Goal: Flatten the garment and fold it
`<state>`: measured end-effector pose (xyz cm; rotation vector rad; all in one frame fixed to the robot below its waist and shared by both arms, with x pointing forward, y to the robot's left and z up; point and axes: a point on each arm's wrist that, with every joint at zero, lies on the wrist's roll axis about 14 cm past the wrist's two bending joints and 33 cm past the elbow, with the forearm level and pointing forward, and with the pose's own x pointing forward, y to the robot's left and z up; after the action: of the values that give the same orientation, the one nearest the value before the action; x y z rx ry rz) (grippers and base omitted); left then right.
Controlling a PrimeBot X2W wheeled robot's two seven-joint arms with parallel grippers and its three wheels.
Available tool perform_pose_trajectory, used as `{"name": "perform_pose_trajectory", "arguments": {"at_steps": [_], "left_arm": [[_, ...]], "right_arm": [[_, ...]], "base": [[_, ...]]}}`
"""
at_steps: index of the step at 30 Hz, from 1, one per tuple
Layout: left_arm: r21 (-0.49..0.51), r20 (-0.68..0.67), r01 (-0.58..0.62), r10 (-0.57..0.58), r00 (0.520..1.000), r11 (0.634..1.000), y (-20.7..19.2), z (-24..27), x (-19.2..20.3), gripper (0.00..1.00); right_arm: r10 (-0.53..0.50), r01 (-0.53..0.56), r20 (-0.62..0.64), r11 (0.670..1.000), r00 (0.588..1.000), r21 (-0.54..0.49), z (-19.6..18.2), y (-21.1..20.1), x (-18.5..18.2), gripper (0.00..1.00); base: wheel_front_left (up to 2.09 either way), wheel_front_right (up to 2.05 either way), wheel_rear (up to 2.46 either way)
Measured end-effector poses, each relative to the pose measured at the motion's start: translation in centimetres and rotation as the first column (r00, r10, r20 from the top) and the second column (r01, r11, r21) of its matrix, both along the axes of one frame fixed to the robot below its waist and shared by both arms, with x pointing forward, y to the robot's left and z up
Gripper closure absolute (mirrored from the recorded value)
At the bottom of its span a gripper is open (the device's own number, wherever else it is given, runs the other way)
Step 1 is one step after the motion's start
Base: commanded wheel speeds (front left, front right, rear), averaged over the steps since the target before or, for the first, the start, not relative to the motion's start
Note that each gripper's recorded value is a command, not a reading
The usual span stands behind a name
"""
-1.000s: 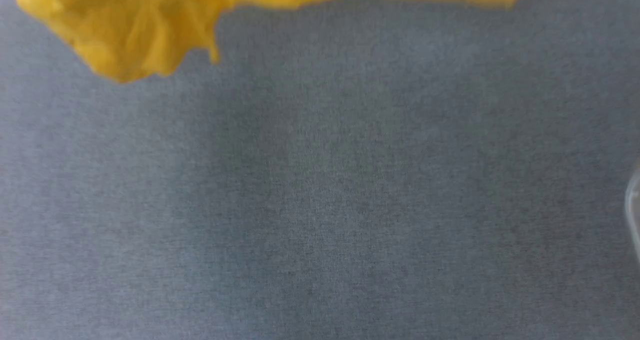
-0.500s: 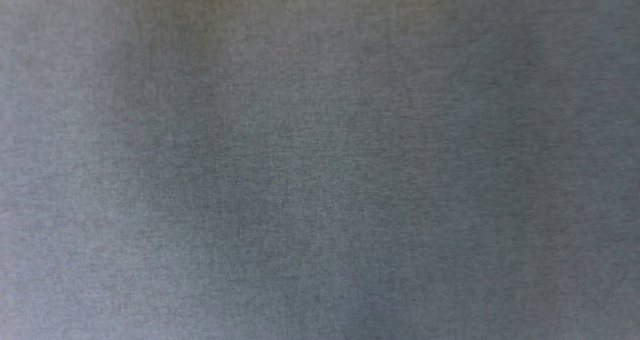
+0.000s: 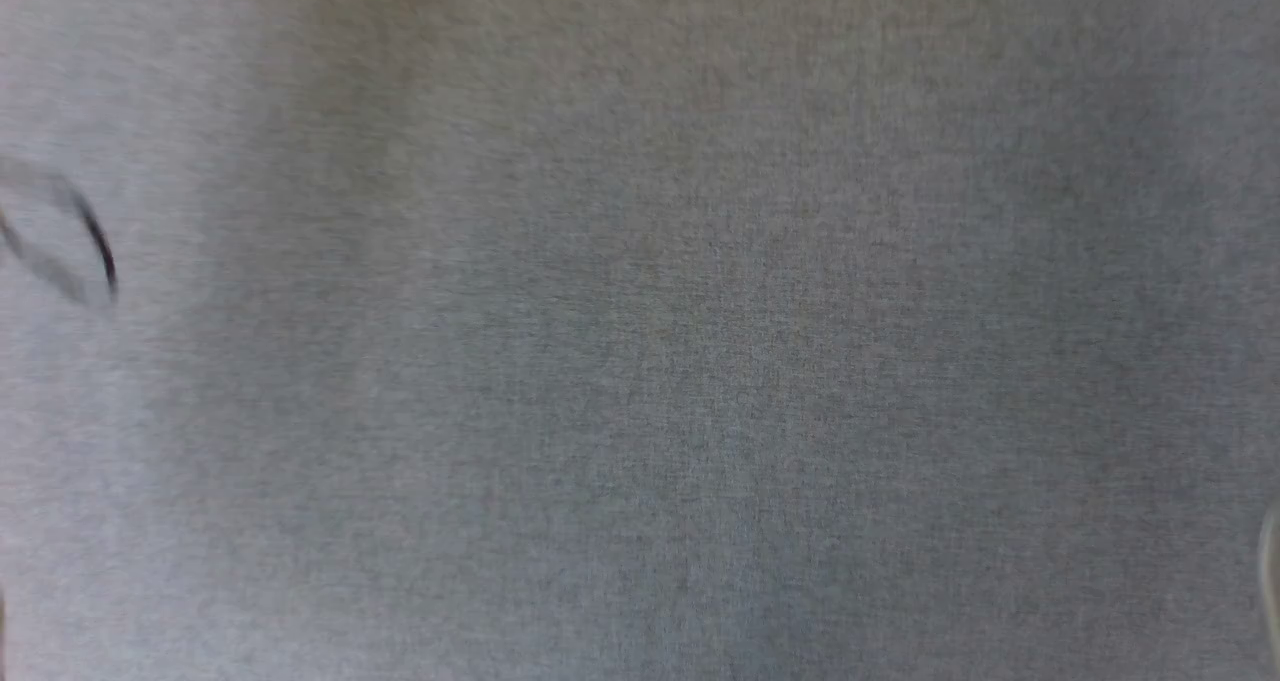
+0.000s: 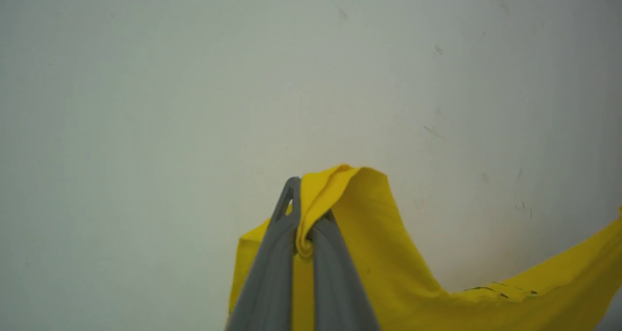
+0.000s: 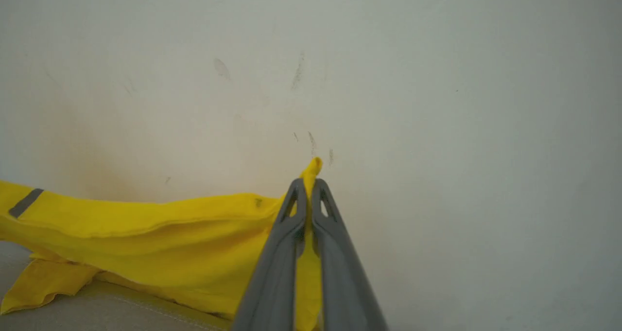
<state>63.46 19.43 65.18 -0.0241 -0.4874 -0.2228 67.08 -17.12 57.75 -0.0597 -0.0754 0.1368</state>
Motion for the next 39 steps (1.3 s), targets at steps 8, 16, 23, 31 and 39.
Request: {"name": "perform_pose_trajectory", "arguments": {"at_steps": [8,16,23,31,39], "left_arm": [[0.019,-0.227,-0.004,0.008,0.974,1.0,0.1,-4.9,-10.0,1.0],[-0.039,-0.559,0.044,-0.058,0.827,0.998,-1.2,-12.6,-18.9,1.0],[-0.071,-0.796,0.077,-0.103,0.596,0.995,-2.1,-18.5,-26.6,1.0],[-0.097,-0.951,0.105,-0.123,0.282,0.99,-2.3,-22.6,-35.1,1.0],[-0.145,-0.981,0.059,-0.152,0.123,0.988,-2.3,-23.8,-40.7,1.0]], "right_arm": [[-0.016,0.034,-0.14,0.992,0.99,0.122,-3.1,-2.0,-9.8,1.0],[-0.033,0.097,-0.284,0.972,0.958,0.216,-6.5,-2.7,-17.9,1.0],[-0.074,0.18,-0.423,0.96,0.903,0.216,-9.7,-4.4,-23.8,1.0],[-0.091,0.245,-0.593,0.952,0.8,0.185,-13.6,-5.4,-30.2,1.0],[-0.067,0.277,-0.742,0.947,0.667,0.163,-16.7,-5.6,-36.6,1.0]], "base": [[0.0,0.0,0.0],[0.0,0.0,0.0],[0.0,0.0,0.0],[0.0,0.0,0.0],[0.0,0.0,0.0]]}}
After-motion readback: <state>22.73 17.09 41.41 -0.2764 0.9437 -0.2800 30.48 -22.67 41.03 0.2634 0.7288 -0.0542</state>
